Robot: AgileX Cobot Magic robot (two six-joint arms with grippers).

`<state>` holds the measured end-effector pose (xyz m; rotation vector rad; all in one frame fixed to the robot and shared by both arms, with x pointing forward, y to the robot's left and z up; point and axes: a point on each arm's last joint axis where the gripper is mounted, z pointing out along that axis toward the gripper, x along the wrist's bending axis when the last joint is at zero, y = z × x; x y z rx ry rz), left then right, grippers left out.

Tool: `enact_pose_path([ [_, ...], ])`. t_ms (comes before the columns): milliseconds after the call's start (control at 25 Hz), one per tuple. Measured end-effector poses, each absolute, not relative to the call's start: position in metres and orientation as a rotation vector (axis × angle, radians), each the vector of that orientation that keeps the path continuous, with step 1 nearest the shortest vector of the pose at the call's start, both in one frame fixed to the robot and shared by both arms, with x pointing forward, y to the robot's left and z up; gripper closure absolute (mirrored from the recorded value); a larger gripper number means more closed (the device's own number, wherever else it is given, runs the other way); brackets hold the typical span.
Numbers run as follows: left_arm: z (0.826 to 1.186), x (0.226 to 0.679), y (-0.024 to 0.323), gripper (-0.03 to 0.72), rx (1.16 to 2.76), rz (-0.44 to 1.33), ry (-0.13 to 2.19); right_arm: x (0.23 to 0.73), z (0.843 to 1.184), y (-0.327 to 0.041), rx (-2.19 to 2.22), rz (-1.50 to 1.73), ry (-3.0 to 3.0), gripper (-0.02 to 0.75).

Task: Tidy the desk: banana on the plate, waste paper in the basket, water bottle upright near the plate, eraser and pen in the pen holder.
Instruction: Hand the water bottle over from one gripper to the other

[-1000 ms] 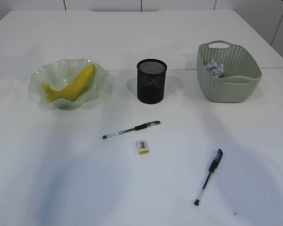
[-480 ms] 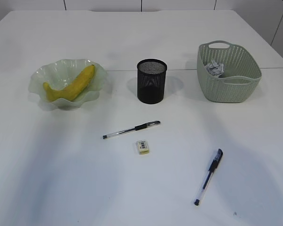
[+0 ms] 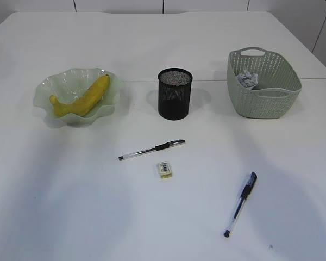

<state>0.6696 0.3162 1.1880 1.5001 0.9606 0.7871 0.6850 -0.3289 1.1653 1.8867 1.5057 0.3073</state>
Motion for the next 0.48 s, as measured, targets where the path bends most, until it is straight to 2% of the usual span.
enact_pose_path([
  [320,1.1886,0.6692,0.3169,0.303,1.531,0.827,0.911,0.6849,1.1655,-0.3293,1.885,0.304,1.502,0.150],
  [480,1.1797,0.6738,0.3161,0.303,1.544,0.792,0.912,0.6848,1.1659,-0.3303,1.879,0.292,1.497,0.150],
])
